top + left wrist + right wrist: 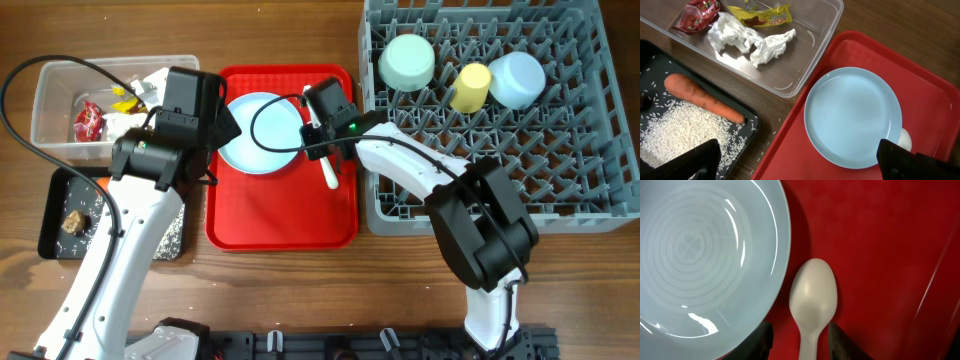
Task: Sort waste into correct bins and load items into the dishwasher rack
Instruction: 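Move the right gripper to the white spoon on the red tray, then grasp the white spoon handle with the right gripper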
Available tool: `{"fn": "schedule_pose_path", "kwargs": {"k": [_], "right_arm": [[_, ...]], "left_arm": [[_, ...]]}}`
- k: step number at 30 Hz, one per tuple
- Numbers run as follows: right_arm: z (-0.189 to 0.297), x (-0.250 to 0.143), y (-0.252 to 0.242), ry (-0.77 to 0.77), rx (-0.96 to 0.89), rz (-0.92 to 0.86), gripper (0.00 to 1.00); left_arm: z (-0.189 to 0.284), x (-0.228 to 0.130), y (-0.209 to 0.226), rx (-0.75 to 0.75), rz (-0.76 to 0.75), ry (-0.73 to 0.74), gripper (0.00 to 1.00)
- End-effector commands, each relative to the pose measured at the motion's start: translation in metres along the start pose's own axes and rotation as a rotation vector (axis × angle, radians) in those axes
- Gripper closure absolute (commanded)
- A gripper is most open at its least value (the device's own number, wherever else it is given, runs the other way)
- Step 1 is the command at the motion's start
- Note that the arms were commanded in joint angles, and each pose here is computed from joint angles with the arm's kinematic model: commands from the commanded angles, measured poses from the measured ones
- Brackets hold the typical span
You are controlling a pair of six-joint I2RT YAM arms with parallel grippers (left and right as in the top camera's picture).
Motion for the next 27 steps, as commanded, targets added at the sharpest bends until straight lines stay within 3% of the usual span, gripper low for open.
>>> {"fn": "schedule_pose_path", "kwargs": {"k": [1,15,27], "right_arm": [[-0.008,-0.003,-0.009,-0.004,-0.047,-0.05,0.63],[-0.032,-0.004,-0.008,-0.036,-0.043,-0.038,0.59],[-0.032,-0.004,-0.008,-0.037,-0.045,-0.04,0.66]], "left_arm": [[0.007,0.005,0.005,0.009,0.023,-0.031,0.0],[0.007,0.005,0.005,0.009,0.023,-0.031,0.0],[0.007,0.005,0.005,0.009,0.023,-0.031,0.0]]}}
Point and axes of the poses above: each gripper's point midway between its finger pads, its own z axis back along the fingers, its own y axis along the line the jaws close on, x = y × z, the point moved 4 cm from there along z, back along the fingers, and after that the axes turned 15 degrees about -z, right-handed, at the moved point
